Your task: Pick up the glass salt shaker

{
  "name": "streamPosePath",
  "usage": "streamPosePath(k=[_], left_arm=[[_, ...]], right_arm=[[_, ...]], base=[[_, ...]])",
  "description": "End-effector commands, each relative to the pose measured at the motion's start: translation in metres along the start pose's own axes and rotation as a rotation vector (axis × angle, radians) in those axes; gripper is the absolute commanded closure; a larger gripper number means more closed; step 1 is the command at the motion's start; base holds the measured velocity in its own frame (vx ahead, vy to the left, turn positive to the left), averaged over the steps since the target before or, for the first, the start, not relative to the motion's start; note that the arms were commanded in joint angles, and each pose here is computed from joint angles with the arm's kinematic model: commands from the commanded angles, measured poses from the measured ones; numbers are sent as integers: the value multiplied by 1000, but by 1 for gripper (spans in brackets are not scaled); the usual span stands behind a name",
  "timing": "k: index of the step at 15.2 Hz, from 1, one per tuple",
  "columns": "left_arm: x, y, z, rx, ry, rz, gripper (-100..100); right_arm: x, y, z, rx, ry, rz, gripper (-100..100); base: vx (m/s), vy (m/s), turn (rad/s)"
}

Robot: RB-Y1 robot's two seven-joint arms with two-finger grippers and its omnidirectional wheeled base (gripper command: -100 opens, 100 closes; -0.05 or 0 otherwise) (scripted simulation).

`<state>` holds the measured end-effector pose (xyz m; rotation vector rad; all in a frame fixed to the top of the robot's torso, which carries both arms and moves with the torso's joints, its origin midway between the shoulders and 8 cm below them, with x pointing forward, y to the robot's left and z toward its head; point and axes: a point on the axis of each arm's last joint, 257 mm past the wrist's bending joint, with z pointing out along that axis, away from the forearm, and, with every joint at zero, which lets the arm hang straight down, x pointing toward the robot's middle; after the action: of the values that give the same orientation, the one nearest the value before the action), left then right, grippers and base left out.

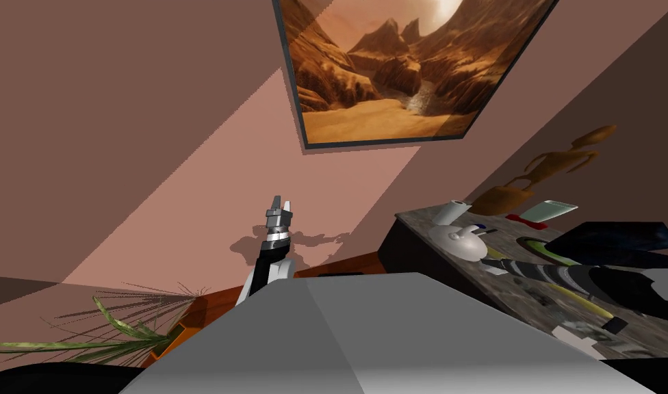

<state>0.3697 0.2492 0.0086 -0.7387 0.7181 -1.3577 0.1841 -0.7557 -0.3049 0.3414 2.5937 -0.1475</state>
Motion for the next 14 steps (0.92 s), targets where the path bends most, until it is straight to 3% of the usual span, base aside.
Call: streamPosePath(k=[1,5,14], left_arm=[[0,0,0,0,0,0,0],[0,0,0,0,0,0,0],[0,0,0,0,0,0,0]], right_arm=[[11,-2,-3,2,6,11,-100],[16,3,-6,0,-5,-11,-100],[55,4,-17,3,26,36,-100]], base=[[41,-12,5],[55,-18,1],[45,-14,1]])
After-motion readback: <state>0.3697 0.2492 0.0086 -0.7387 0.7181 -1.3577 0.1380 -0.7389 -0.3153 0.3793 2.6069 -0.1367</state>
